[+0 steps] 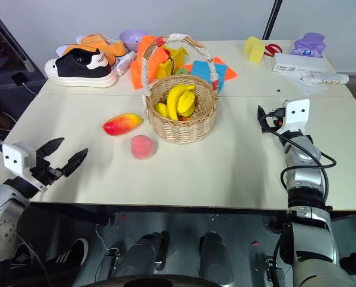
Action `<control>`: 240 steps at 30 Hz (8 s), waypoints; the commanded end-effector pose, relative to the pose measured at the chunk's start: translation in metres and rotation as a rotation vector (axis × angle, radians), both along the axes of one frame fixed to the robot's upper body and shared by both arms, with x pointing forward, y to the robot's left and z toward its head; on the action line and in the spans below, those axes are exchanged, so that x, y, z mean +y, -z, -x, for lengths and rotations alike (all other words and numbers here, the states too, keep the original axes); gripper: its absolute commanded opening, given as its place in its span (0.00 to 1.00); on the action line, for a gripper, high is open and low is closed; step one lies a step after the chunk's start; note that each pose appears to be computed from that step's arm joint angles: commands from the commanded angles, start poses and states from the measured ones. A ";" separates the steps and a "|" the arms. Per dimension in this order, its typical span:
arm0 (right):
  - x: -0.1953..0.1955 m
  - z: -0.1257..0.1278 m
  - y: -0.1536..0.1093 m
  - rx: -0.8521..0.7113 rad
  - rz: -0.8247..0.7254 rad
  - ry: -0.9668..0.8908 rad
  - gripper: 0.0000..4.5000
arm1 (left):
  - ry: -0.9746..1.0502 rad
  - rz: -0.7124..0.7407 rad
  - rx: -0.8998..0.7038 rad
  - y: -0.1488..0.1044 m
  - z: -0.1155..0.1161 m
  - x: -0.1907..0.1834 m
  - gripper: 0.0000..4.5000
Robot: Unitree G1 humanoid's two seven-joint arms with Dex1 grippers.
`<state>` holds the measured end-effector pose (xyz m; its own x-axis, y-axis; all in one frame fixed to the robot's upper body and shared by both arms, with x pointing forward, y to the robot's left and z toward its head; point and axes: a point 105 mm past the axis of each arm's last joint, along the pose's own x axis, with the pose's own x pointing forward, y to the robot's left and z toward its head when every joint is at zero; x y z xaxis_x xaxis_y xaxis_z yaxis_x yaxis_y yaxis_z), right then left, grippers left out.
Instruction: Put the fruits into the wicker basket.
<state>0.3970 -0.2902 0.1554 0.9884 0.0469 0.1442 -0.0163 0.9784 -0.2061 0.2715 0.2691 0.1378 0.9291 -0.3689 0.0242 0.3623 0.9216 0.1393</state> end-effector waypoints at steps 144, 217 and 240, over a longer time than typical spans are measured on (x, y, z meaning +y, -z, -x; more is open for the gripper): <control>0.160 0.143 -0.012 0.010 0.206 -1.092 1.00 | 0.017 0.116 0.077 -0.040 -0.023 -0.060 0.99; 0.148 0.092 -0.051 -0.279 0.120 -0.685 1.00 | 0.478 0.195 -0.059 -0.124 -0.120 -0.236 0.48; 0.144 0.086 -0.051 -0.224 0.085 -0.618 1.00 | 0.469 0.059 -0.094 -0.093 -0.059 -0.162 0.99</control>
